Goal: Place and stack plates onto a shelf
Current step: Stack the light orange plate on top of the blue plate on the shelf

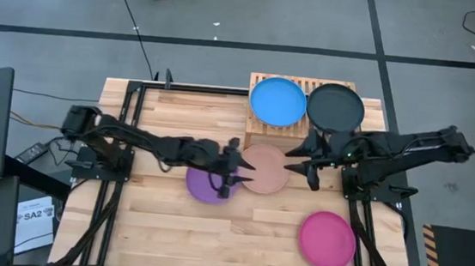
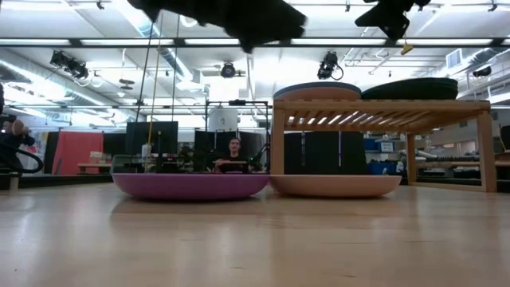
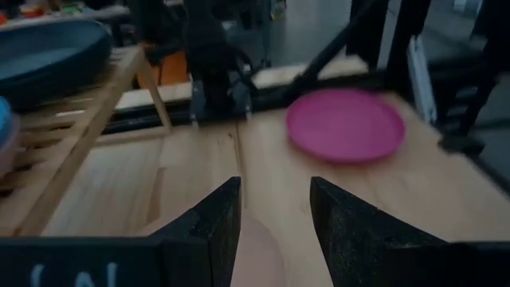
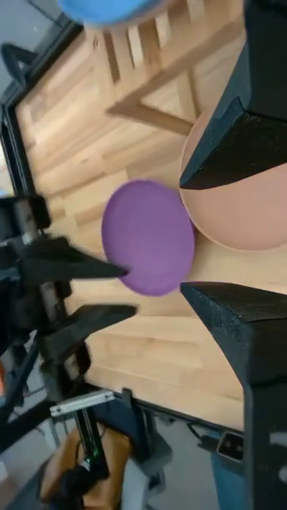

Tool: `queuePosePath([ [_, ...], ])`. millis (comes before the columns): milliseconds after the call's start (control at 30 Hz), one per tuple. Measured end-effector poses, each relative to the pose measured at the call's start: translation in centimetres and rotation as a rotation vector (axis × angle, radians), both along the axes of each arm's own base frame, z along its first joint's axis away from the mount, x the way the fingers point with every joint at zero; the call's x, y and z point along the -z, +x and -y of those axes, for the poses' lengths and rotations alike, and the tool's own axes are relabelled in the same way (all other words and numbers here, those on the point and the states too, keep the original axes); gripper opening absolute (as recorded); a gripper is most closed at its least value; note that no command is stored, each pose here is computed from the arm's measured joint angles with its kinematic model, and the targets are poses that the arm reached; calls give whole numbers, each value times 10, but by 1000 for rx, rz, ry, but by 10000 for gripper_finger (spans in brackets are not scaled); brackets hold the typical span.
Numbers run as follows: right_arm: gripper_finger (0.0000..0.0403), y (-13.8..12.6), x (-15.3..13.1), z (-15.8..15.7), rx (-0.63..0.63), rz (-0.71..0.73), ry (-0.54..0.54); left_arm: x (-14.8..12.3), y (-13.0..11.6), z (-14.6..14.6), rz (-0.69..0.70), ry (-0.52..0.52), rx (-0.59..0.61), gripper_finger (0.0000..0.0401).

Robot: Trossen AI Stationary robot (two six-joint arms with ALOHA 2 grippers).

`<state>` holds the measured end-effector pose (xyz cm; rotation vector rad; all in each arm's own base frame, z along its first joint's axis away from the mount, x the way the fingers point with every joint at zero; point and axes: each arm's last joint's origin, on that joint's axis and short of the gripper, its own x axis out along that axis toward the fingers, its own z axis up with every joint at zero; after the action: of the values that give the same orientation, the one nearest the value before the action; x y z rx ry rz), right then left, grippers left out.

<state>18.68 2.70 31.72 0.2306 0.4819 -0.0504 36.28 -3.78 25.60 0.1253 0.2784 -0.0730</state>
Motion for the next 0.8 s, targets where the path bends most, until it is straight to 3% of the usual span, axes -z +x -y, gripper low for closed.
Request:
queuePosePath([
  [333,206,-1,-5,-7,-33,48,9,24,57,6,-271,139,48,157],
  [800,206,-3,-12,-7,-42,108,22,91,66,7,-537,189,80,157],
])
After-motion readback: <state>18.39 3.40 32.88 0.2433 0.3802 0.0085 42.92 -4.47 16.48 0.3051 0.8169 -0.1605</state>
